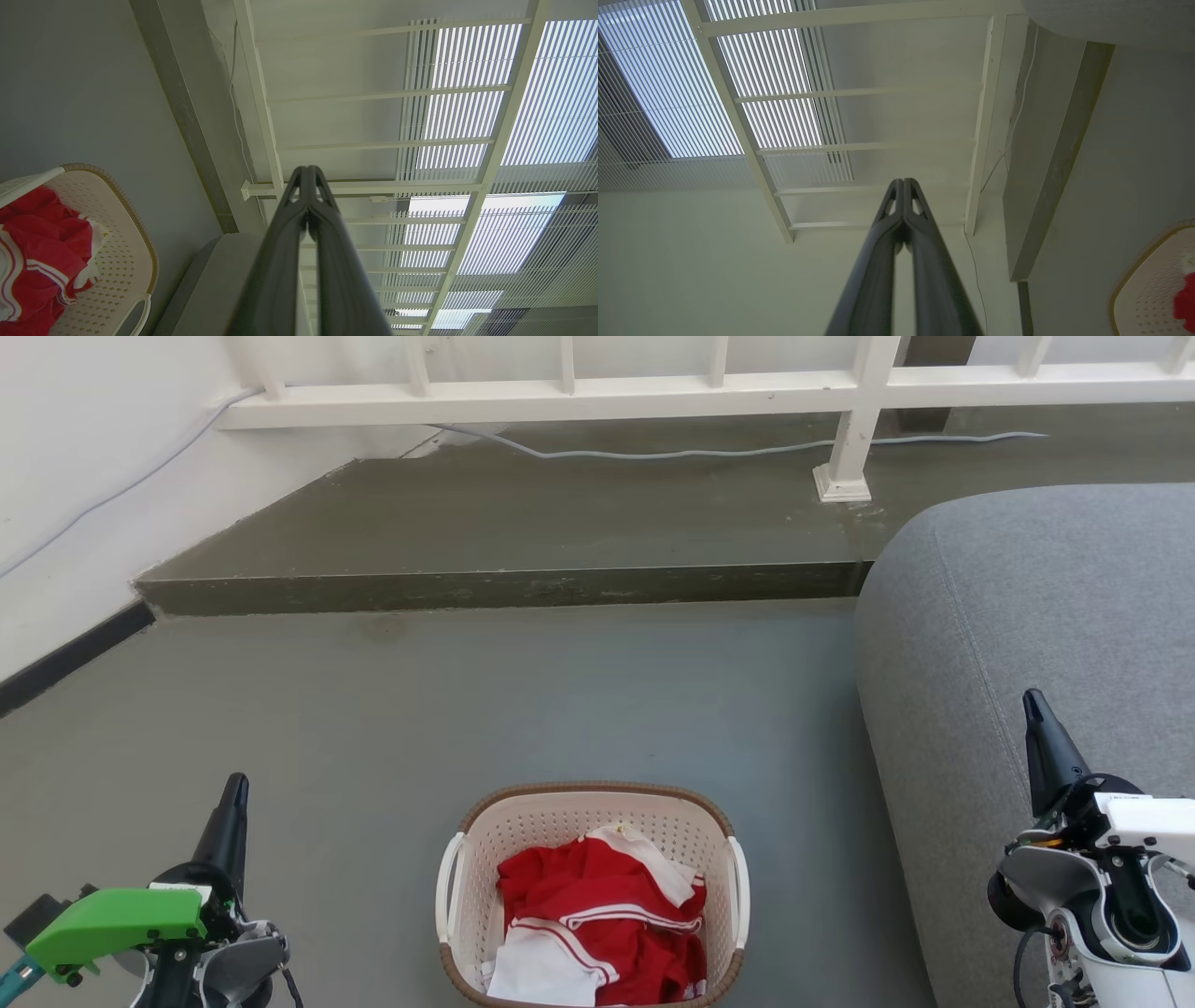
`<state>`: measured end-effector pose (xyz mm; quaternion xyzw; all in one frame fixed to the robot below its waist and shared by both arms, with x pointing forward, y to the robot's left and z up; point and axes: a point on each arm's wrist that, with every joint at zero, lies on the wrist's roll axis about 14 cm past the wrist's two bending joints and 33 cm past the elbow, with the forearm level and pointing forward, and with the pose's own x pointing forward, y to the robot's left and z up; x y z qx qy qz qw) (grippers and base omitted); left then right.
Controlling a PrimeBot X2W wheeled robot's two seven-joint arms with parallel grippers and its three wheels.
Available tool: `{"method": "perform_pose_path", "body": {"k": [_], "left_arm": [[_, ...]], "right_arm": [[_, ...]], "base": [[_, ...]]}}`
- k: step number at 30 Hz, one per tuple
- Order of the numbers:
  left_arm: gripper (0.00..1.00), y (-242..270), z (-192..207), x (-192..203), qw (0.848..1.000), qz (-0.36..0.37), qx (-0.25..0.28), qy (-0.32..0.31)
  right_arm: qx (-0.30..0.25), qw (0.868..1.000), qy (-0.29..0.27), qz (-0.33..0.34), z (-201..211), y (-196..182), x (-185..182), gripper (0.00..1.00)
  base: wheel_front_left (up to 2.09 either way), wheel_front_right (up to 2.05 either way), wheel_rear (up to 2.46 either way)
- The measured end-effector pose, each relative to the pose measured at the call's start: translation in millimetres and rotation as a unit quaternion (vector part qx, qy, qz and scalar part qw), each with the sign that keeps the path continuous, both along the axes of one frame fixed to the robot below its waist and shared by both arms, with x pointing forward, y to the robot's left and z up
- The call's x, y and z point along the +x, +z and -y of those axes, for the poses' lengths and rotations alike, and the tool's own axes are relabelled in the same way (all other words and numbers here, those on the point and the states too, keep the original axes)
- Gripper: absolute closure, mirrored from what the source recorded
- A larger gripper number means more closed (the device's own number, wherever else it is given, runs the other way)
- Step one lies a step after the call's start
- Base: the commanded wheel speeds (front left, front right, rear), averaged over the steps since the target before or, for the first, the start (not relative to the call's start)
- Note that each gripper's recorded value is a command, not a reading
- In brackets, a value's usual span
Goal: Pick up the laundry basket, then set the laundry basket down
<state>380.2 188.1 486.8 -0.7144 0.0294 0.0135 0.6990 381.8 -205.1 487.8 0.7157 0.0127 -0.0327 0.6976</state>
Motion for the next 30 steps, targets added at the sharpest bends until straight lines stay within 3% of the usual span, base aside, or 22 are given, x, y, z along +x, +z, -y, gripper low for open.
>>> {"method": "perform_pose_path", "body": {"k": [30], "left_arm": [[1.0, 0.0, 0.0, 0.0, 1.0, 0.0, 0.0, 0.0]], "right_arm": [[0.0, 1.0, 0.0, 0.0, 0.0, 0.0, 0.0, 1.0]], "base": [[0.0, 0.0, 0.0]]}}
